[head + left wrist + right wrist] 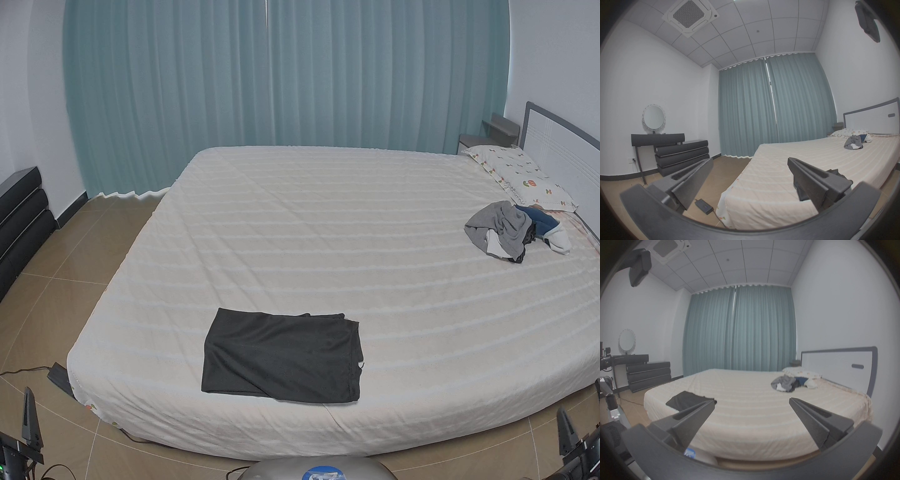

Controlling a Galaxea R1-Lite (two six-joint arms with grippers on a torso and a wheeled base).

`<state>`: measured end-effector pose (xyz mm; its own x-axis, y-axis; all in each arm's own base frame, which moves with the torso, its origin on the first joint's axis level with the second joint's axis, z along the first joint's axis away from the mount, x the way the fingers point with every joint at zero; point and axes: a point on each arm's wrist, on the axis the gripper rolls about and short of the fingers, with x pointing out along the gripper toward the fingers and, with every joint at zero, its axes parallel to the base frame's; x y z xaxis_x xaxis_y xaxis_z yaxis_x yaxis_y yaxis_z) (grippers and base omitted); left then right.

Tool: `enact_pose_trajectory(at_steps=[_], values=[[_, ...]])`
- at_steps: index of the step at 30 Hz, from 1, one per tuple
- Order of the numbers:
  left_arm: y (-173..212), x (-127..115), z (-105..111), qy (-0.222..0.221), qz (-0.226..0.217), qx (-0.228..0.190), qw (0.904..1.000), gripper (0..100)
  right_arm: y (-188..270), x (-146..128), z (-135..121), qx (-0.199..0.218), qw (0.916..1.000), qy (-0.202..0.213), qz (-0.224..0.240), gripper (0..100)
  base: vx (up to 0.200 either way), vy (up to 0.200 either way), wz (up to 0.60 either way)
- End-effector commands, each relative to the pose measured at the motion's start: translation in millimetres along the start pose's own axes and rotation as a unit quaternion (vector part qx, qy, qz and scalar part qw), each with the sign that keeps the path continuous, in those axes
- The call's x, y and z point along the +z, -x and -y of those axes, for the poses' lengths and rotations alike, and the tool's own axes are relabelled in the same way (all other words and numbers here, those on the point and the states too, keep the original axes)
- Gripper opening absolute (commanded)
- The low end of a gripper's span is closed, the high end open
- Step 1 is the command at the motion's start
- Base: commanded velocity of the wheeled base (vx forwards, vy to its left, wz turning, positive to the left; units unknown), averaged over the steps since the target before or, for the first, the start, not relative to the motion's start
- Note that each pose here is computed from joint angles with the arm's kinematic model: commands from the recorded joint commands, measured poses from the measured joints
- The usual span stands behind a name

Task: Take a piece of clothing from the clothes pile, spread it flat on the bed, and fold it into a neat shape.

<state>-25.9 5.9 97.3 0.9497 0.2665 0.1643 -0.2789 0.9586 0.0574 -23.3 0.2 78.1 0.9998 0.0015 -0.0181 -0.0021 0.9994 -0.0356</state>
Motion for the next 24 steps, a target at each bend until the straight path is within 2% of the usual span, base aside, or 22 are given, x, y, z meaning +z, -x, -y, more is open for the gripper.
enact_pose_trajectory(at_steps=[1,8,10,12,18,24], values=[[0.6,-15.2,1.1,-0.011,-0.051,0.003,0.9986,100,0.7,-2.8,-0.1,0.002,1.0000,-0.006,-0.005,100,0.000,0.000,0.00],[0.8,-16.4,1.4,-0.002,-0.058,-0.004,0.9983,100,0.5,-2.4,-0.1,0.002,1.0000,-0.009,-0.002,100,0.000,0.000,0.00],[0.8,-16.3,2.8,0.005,-0.056,-0.035,0.9978,100,0.5,-2.4,-0.1,0.002,1.0000,-0.009,-0.002,100,0.000,0.000,0.00],[0.9,-16.3,3.3,0.006,-0.055,-0.045,0.9975,100,0.5,-2.4,-0.1,0.002,1.0000,-0.009,-0.002,100,0.000,0.000,0.00],[0.9,-16.8,3.5,0.008,-0.057,-0.048,0.9972,100,0.4,-2.7,-0.2,0.004,1.0000,-0.008,-0.002,100,0.000,0.000,0.00],[1.2,-16.9,4.4,0.049,-0.061,-0.067,0.9947,100,0.5,-2.3,-0.3,0.006,0.9999,-0.010,-0.001,100,0.000,0.000,0.00]])
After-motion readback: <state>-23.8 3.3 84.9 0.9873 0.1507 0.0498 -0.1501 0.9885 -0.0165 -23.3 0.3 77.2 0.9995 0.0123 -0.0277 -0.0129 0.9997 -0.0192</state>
